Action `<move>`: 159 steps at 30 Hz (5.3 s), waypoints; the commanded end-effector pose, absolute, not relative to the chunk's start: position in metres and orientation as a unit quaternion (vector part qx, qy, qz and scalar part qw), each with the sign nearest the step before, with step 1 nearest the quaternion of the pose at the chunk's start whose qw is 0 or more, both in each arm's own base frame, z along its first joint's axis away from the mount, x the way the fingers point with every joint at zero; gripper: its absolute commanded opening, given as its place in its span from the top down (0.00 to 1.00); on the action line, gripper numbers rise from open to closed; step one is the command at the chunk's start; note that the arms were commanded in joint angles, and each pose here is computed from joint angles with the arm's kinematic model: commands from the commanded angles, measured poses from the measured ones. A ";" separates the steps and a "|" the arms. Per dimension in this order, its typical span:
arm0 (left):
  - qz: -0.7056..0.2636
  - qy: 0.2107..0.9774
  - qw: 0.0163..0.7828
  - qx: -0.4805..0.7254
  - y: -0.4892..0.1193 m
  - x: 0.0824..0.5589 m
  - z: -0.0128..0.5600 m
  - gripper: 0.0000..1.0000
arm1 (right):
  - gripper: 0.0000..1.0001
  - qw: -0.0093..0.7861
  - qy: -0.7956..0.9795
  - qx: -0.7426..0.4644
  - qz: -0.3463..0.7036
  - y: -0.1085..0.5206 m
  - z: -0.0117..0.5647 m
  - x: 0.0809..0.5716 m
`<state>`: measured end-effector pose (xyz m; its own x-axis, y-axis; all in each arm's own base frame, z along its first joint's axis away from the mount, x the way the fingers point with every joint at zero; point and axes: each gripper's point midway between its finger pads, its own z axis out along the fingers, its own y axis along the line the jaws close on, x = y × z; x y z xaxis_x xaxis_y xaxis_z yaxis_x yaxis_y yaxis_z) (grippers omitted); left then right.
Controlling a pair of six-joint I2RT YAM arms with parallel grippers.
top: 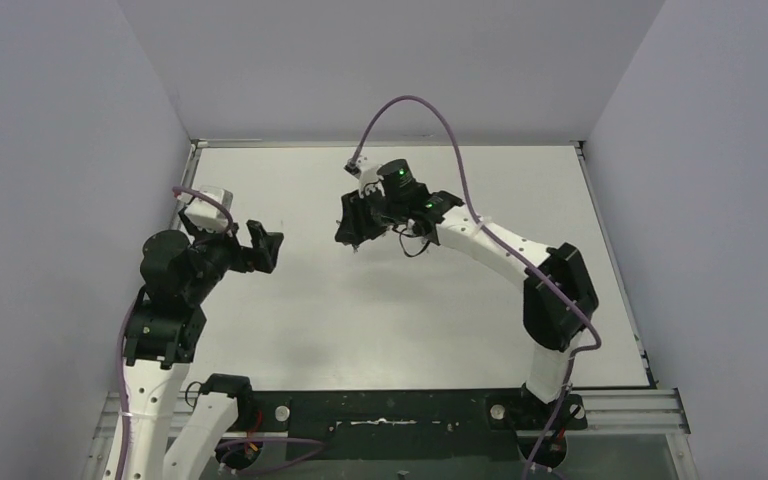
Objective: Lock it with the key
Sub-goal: Pick up the lock from the center of the board, then lock the lock.
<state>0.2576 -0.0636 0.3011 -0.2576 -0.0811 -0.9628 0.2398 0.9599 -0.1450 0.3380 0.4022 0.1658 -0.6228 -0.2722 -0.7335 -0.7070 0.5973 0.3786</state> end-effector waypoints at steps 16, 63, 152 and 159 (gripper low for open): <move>-0.505 0.536 0.546 0.401 -0.198 0.201 0.367 0.03 | 0.74 0.276 0.640 -0.414 0.586 0.341 0.324 0.190; -0.559 0.498 0.454 0.484 -0.220 0.155 0.334 0.52 | 0.73 0.246 0.559 -0.418 0.673 0.353 0.359 0.138; -0.526 0.304 0.780 0.150 -0.193 0.219 0.463 1.00 | 0.03 0.631 0.325 -0.412 0.571 0.331 0.474 0.268; -0.533 0.301 0.775 0.156 -0.196 0.218 0.467 1.00 | 0.10 0.597 0.329 -0.408 0.607 0.340 0.475 0.271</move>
<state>0.2424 -0.2034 0.4241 0.1729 -0.6842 -0.7085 0.8926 0.4129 -0.1808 0.2808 0.3411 0.4499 0.0131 0.4054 -0.9140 -0.9990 -0.0332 -0.0290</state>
